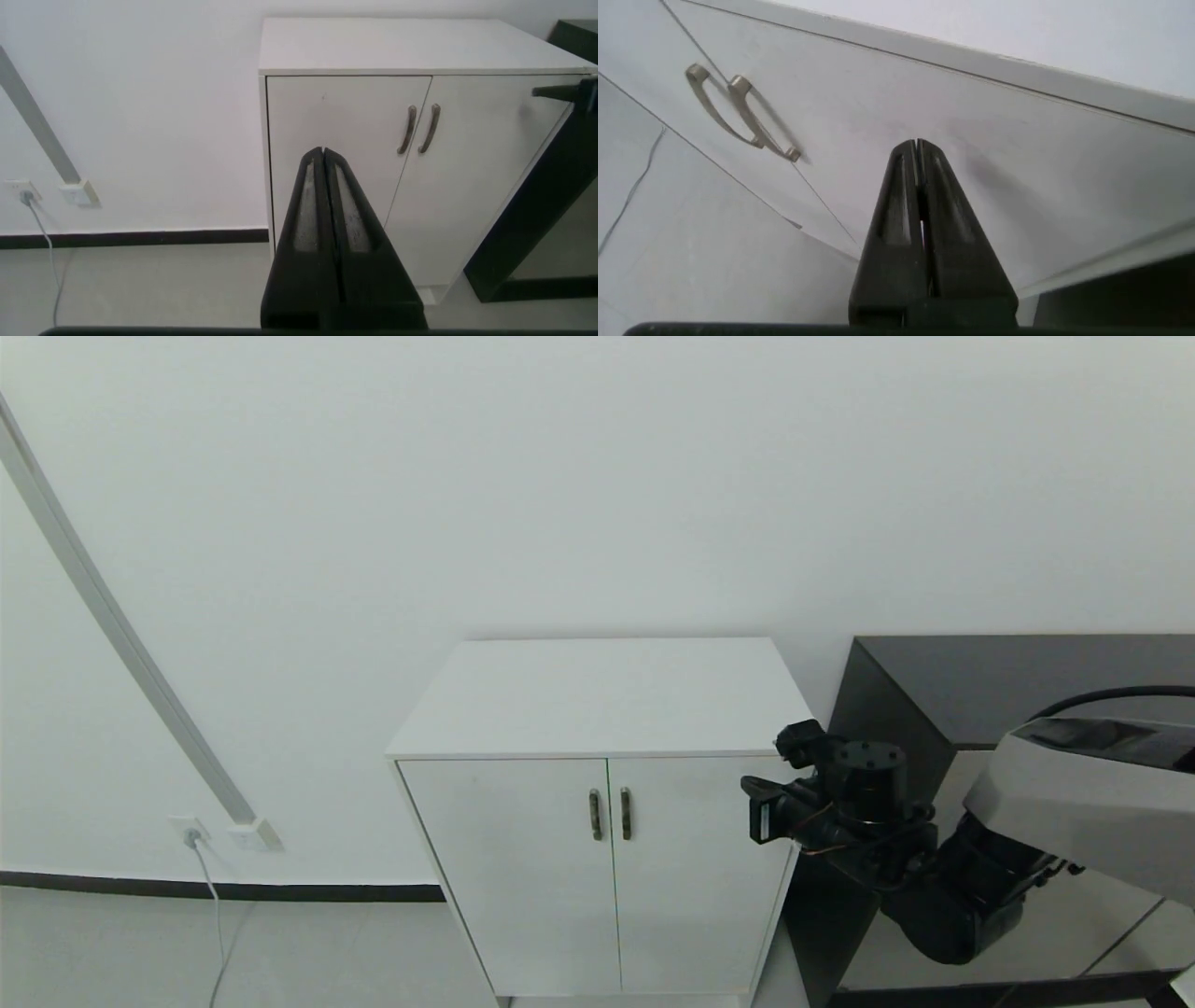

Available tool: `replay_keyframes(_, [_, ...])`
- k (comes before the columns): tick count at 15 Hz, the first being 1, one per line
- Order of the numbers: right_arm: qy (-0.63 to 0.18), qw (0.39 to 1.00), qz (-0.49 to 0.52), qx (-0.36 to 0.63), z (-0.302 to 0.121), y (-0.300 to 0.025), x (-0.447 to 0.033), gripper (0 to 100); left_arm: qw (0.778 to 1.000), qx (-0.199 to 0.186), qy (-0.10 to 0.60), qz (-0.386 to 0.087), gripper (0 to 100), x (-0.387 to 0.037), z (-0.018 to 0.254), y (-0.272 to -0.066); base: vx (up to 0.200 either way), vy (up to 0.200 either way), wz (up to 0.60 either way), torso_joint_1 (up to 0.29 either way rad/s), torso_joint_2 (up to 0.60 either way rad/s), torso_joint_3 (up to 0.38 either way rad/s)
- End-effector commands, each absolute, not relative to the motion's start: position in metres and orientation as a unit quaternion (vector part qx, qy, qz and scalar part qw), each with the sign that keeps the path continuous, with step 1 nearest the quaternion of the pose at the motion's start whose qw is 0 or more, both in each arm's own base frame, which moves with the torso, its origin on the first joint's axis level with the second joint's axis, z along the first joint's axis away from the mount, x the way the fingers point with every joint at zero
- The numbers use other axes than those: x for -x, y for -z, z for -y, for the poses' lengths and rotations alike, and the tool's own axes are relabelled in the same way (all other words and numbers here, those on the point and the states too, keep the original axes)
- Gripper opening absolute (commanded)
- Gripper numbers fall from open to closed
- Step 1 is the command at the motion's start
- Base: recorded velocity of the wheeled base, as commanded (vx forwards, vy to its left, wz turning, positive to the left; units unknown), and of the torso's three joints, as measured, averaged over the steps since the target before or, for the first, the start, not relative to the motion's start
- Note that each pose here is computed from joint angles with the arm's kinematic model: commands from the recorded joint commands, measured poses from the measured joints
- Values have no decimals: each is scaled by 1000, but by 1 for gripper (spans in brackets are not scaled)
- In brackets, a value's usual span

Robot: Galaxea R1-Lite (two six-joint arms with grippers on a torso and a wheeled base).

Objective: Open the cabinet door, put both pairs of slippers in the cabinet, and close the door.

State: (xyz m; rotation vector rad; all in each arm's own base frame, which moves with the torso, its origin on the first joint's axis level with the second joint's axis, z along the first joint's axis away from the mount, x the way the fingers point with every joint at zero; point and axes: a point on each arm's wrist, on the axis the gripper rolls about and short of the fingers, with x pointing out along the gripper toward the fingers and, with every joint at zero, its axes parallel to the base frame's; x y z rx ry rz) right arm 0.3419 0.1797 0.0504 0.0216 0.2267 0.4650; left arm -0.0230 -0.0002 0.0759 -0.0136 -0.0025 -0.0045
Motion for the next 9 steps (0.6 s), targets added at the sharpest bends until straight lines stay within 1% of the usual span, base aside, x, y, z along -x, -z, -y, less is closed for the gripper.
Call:
replay_keyframes(1, [-229, 969, -91, -16, -168, -77, -322, 0, 1000, 7, 2, 1, 0, 23, 0, -76, 0, 0, 0, 0, 0, 0])
replay_keyframes(5, [-181, 981, -76, 1, -142, -95, -287, 0, 1000, 7, 2, 0, 0, 23, 0, -76, 0, 0, 0, 0, 0, 0])
replay_keyframes(9, [-139, 988, -72, 11, -98, -103, -250, 0, 1000, 7, 2, 1, 0, 23, 0, -76, 0, 0, 0, 0, 0, 0])
